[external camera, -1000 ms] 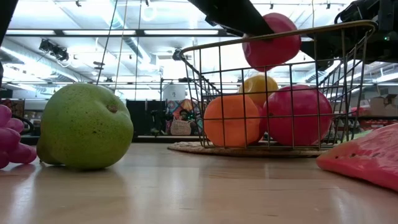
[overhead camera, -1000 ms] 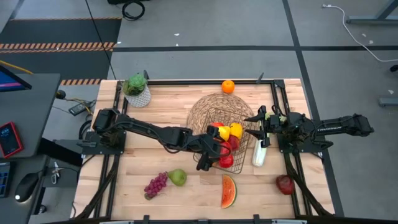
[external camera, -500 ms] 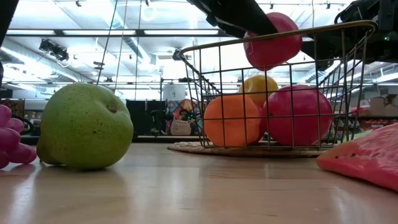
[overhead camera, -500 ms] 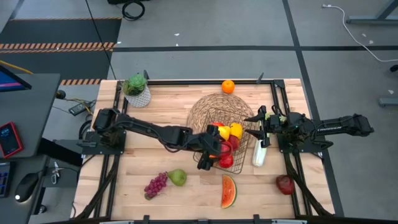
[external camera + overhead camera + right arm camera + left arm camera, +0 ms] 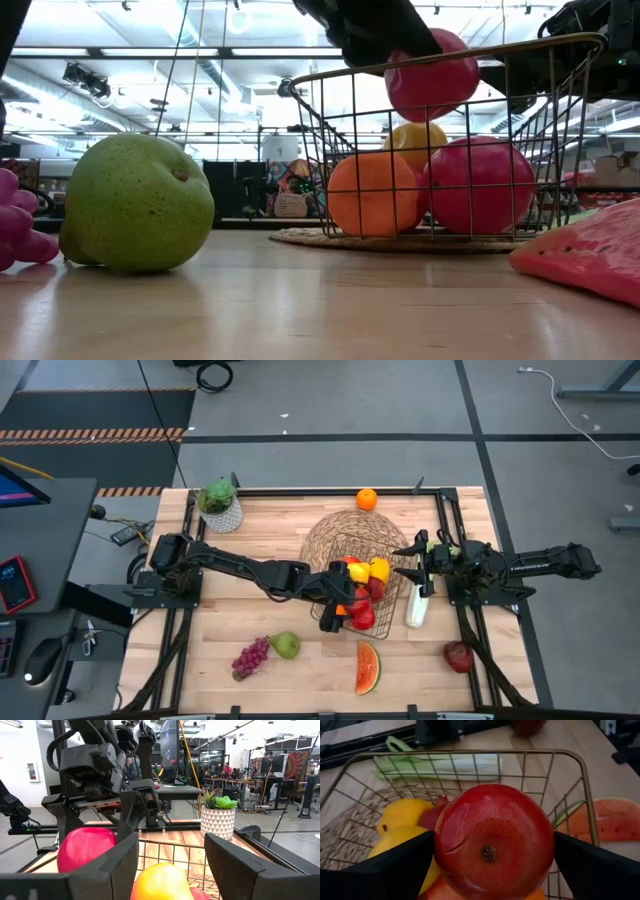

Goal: Build produce basket
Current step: Put the red apple into the wire basket, then put the green pear into the wire basket

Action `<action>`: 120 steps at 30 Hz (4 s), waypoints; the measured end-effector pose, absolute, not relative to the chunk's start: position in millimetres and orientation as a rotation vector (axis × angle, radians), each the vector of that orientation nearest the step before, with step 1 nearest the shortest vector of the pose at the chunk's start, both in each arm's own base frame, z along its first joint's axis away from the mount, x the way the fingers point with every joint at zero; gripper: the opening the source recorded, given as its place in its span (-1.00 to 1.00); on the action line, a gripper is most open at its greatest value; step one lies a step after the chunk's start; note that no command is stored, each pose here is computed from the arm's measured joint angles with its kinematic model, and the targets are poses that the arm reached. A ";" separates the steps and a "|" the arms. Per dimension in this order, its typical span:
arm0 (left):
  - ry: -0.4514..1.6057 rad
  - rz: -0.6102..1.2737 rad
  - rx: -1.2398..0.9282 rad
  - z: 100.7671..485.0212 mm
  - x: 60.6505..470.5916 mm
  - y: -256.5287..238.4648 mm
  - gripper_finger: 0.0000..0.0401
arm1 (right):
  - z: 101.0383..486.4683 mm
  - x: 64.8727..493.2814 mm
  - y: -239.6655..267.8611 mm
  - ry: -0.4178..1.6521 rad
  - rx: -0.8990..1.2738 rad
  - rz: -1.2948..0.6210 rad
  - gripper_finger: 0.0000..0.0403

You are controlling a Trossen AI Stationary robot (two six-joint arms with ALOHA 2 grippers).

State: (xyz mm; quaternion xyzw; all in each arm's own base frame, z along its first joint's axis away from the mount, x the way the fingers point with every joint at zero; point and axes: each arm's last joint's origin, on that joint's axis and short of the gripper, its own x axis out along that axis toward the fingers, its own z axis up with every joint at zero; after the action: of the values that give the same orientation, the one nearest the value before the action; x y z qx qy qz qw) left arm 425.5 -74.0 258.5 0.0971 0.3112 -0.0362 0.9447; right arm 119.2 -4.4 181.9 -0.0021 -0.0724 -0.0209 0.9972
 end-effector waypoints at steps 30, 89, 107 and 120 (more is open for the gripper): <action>0.674 -0.114 0.437 259.0 421.0 -69.9 0.99 | 193.4 116.8 -5.9 -0.262 -0.100 -0.091 0.15; 0.622 -0.005 0.369 288.0 408.1 -63.0 0.99 | 248.5 187.8 33.9 0.312 0.029 -0.016 0.15; 0.739 0.287 0.233 326.1 355.2 -52.3 0.99 | 257.5 164.8 28.8 0.312 0.030 -0.015 0.15; 0.806 0.361 0.186 328.0 334.9 -63.2 0.99 | 248.4 176.5 10.4 0.358 0.027 -0.228 0.15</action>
State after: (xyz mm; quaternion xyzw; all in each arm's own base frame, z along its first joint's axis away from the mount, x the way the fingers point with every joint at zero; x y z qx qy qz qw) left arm 334.9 -63.2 328.0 0.0896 0.3895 0.1744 0.8999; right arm 176.5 10.4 248.4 0.0133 0.1775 -0.1131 0.9775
